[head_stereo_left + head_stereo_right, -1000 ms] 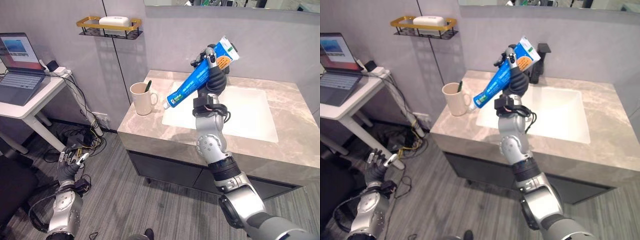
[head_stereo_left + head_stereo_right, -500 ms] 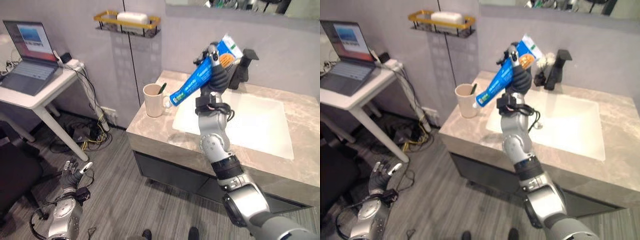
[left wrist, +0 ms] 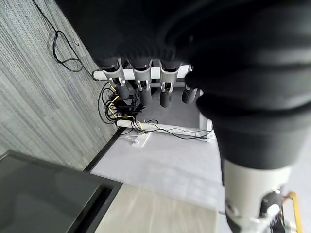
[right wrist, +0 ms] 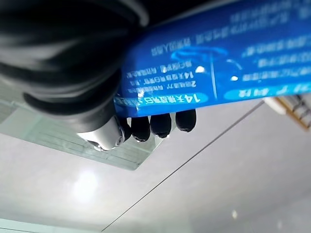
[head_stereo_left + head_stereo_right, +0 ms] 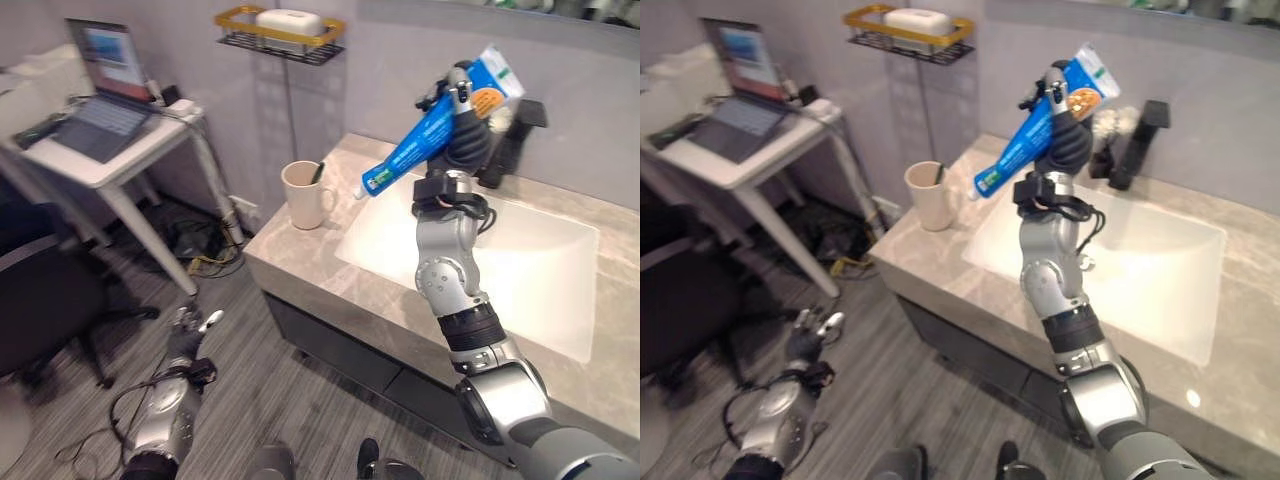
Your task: Put brush and paste in cup on sink, flatten towel.
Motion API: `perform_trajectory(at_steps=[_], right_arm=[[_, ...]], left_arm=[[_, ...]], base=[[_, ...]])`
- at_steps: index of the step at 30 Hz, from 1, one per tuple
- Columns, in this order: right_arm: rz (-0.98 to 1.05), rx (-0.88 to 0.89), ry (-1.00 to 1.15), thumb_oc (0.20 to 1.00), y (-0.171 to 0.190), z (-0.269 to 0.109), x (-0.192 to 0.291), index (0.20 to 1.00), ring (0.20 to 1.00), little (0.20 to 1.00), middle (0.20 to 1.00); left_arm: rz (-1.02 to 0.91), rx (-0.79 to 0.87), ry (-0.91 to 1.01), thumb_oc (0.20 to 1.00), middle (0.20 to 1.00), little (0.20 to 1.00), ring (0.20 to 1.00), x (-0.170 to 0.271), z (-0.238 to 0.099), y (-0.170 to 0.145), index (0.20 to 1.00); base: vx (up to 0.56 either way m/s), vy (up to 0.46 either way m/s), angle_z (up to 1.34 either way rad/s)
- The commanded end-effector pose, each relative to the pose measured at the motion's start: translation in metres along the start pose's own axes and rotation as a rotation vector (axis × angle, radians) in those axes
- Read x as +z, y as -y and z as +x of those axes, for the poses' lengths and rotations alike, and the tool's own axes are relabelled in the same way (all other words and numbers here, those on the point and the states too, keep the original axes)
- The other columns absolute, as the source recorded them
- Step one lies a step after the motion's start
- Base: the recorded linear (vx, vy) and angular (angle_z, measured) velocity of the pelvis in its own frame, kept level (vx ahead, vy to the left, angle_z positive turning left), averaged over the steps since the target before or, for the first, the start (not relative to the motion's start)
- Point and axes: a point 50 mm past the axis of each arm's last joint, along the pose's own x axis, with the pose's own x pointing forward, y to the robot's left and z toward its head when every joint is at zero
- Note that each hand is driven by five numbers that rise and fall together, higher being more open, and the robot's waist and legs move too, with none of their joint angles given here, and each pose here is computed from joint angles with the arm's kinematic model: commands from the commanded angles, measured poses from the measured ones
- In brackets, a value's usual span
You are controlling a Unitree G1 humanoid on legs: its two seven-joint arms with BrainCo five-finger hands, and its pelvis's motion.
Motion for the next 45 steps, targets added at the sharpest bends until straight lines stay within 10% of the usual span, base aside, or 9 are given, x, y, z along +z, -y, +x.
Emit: perform_trajectory(at_steps=[1, 45], right_arm=[[0.029, 0.164, 0.202, 0.2, -0.039, 0.011, 0.036, 0.2, 0.2, 0.2, 0.2], [-0.23, 0.208, 0.085, 0.2, -0.052, 0.039, 0.016, 0.2, 0.2, 0.2, 0.2]], left_arm=[[0.08, -0.016, 0.096, 1.0, 1.0, 1.0, 1.0, 0.025, 0.004, -0.009, 1.0], [0.136, -0.057, -0.03, 1.0, 1.0, 1.0, 1.0, -0.003, -0.014, -0.022, 1.0]], base=[[0.22, 0.173, 0.17], [0.08, 0.09, -0.12]])
